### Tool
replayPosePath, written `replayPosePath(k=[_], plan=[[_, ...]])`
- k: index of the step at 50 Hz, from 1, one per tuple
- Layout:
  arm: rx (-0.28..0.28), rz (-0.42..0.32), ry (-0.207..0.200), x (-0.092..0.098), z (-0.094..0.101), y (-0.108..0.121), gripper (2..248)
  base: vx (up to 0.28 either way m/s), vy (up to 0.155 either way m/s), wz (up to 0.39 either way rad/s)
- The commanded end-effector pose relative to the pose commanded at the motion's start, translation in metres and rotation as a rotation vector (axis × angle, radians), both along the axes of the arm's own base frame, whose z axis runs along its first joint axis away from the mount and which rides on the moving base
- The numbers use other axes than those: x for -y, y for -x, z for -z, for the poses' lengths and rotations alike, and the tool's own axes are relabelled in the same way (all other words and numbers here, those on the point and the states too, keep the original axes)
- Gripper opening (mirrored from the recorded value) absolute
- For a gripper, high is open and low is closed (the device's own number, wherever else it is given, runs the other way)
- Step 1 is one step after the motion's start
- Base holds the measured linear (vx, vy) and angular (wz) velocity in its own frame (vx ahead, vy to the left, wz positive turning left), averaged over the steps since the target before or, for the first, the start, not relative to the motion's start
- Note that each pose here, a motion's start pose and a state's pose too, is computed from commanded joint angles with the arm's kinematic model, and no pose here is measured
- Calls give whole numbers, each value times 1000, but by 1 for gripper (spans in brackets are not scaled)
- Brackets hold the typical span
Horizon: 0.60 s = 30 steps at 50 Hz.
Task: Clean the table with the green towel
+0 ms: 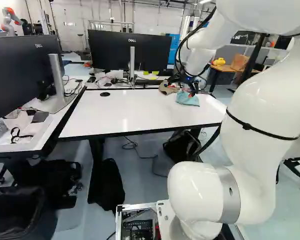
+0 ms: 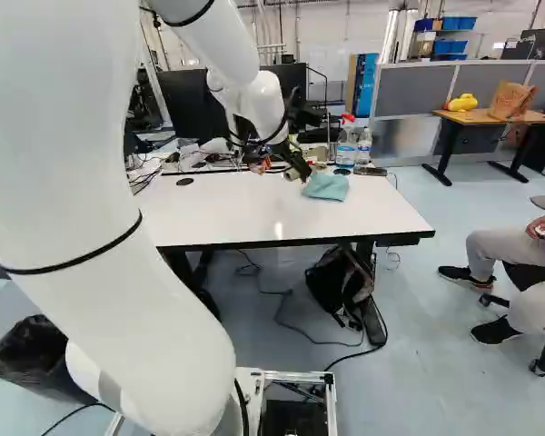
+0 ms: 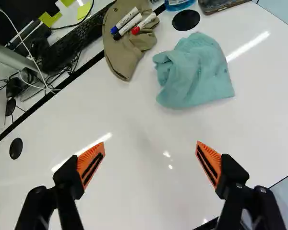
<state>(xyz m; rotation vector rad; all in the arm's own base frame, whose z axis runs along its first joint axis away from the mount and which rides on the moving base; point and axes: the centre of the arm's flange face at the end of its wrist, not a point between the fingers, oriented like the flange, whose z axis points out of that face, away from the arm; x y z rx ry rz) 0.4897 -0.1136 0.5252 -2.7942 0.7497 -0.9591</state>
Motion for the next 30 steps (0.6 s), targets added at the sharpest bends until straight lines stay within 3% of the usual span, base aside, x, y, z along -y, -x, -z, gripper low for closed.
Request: replayPosePath(k=[30], plan=[[87,-42,107,-24,34,31,247,0,0,0]])
